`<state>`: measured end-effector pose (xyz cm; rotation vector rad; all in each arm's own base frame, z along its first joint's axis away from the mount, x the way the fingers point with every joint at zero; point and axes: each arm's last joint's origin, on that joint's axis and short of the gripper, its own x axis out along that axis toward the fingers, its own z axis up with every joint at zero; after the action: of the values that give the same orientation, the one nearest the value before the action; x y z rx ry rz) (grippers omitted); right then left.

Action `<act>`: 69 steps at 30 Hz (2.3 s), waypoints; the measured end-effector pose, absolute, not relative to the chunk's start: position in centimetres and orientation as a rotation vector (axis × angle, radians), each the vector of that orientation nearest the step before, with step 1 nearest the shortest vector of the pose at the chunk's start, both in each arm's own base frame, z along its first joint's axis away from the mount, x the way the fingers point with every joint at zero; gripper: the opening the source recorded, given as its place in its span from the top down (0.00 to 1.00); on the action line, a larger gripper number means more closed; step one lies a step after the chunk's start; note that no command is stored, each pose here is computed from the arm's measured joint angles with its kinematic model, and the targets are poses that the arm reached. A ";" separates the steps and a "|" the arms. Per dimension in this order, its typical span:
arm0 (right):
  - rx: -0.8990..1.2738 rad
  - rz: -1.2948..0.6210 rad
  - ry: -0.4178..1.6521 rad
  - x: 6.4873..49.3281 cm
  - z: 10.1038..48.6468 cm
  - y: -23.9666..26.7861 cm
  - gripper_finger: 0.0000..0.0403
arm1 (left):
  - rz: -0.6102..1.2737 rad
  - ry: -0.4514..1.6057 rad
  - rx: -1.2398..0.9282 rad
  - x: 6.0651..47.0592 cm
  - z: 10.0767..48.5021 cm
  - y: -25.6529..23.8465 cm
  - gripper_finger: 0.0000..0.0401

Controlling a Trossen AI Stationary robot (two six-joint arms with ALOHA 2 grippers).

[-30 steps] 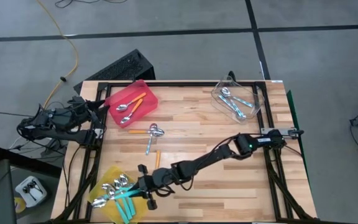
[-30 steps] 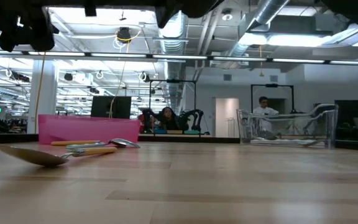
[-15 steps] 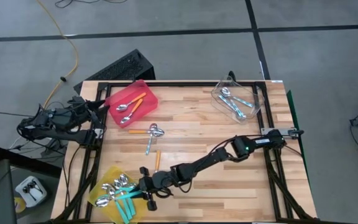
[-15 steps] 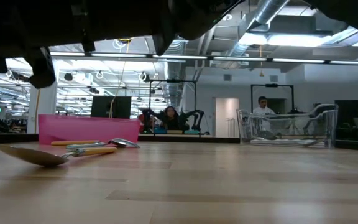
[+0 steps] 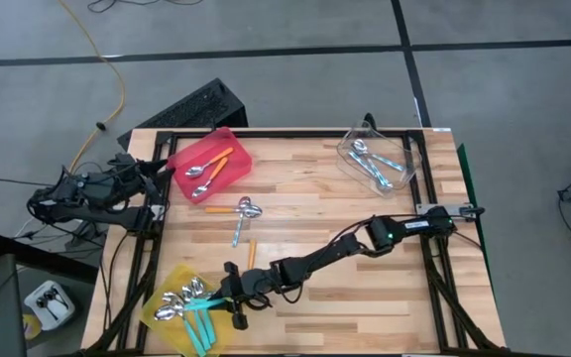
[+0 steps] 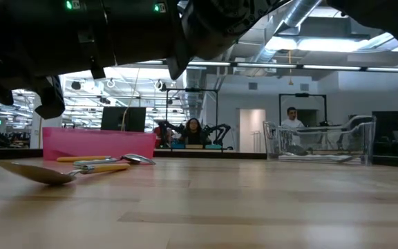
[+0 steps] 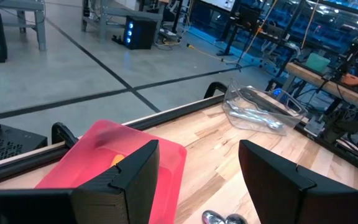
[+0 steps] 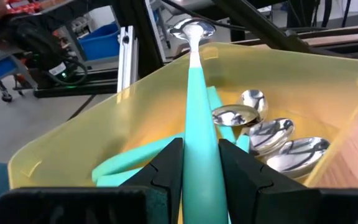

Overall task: Sort silverware by color (type)
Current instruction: Put the light blue spoon into the yellow bin, then put the orange spoon into the red bin

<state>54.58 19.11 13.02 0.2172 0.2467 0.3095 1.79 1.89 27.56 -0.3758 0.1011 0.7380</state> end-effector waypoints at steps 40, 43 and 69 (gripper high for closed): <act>-0.323 0.379 0.292 49.4 32.9 13.9 0.52 | 0.738 0.101 -0.376 1.8 27.6 1.9 0.49; -0.404 0.386 0.384 48.1 33.9 12.4 0.52 | 0.738 0.101 -0.376 1.8 27.6 1.9 0.49; -0.668 0.649 0.778 52.0 16.8 10.3 0.52 | 0.730 0.103 -0.377 1.8 27.6 1.9 0.49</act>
<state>52.00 10.30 16.84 -0.6683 0.7781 0.6489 1.82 1.87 27.57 -0.3770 0.1028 0.7301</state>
